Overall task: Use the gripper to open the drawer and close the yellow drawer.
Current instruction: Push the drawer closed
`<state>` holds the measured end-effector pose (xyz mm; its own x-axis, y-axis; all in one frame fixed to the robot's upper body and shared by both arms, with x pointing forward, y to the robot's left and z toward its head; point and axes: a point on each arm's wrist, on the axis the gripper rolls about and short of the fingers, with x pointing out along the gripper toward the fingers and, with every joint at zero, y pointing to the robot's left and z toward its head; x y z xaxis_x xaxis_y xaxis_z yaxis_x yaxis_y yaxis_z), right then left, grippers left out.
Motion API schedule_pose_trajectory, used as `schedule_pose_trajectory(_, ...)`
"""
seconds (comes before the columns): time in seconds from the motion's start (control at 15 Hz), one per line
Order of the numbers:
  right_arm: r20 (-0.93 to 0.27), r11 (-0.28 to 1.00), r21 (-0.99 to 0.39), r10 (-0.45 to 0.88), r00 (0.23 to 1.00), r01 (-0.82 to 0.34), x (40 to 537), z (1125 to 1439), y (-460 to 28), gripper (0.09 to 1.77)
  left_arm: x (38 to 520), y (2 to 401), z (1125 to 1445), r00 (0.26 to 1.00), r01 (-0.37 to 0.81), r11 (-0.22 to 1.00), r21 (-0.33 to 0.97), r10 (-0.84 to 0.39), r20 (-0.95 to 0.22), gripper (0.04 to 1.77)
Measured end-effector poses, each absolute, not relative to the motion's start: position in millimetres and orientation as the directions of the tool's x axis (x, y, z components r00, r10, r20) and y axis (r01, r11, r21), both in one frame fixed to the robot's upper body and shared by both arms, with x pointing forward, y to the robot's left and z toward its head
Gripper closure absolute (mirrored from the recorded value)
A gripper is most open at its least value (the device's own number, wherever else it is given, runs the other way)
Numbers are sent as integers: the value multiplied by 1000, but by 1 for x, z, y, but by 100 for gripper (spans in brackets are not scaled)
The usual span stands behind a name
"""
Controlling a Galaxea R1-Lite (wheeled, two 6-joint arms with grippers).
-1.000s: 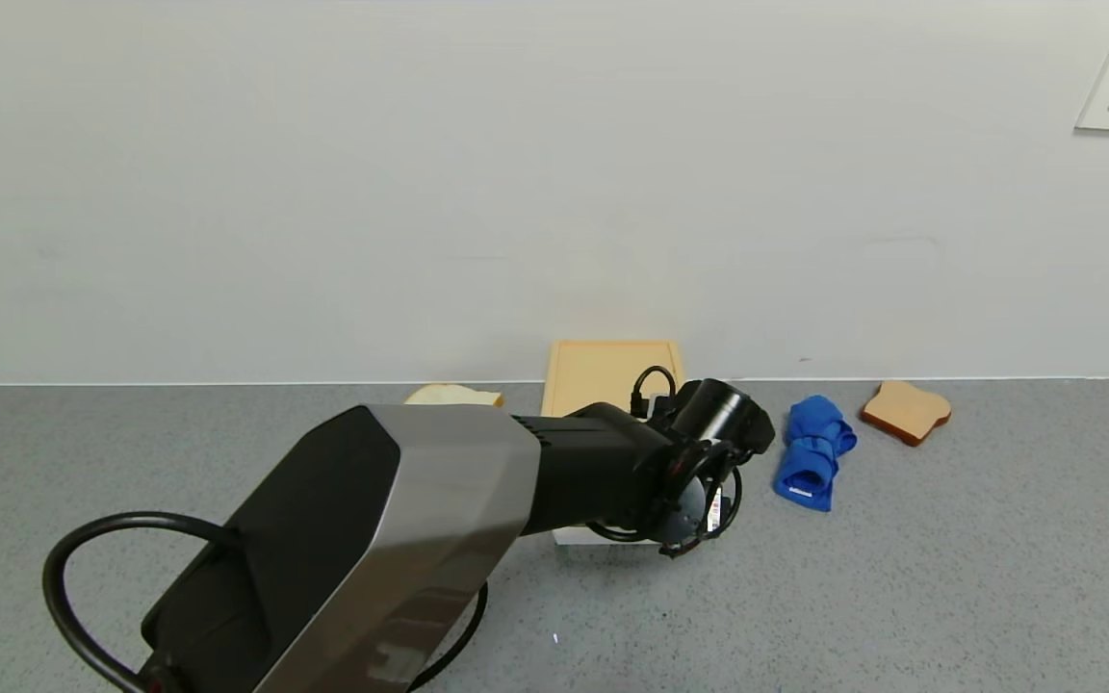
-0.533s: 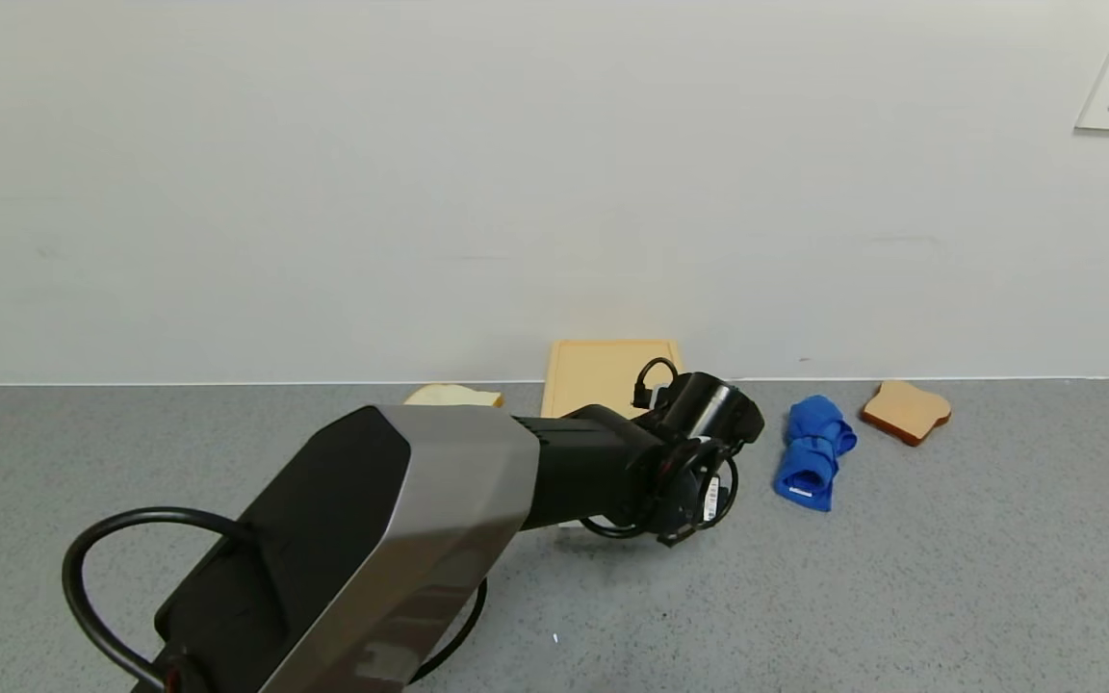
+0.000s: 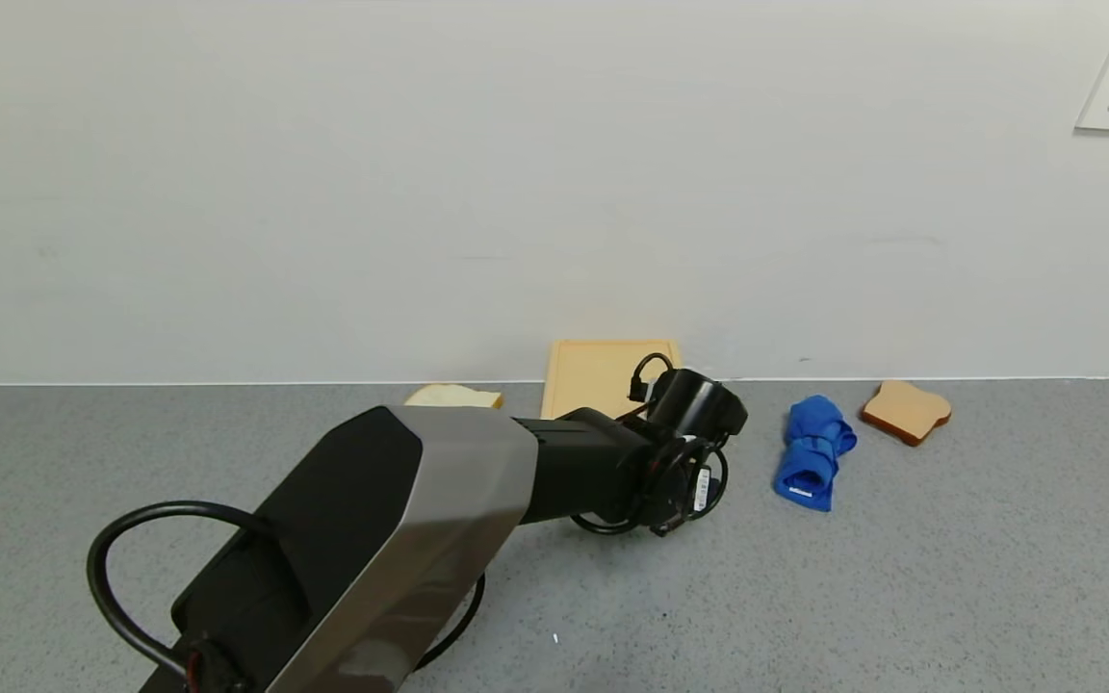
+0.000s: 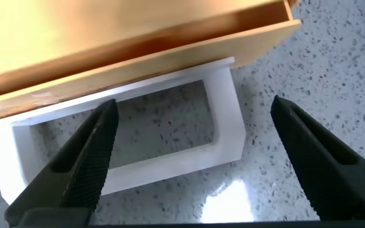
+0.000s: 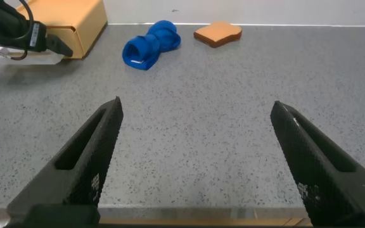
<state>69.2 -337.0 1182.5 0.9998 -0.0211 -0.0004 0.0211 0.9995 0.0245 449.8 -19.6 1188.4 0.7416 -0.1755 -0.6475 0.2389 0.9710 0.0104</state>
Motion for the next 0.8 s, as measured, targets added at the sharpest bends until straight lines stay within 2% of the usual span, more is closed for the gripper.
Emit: schedule_pose_trajectory(0.8, 0, 999, 24, -21, 1000, 21, 69, 1183, -337, 15, 454, -19, 1185, 758, 251, 967, 46, -166, -630, 8)
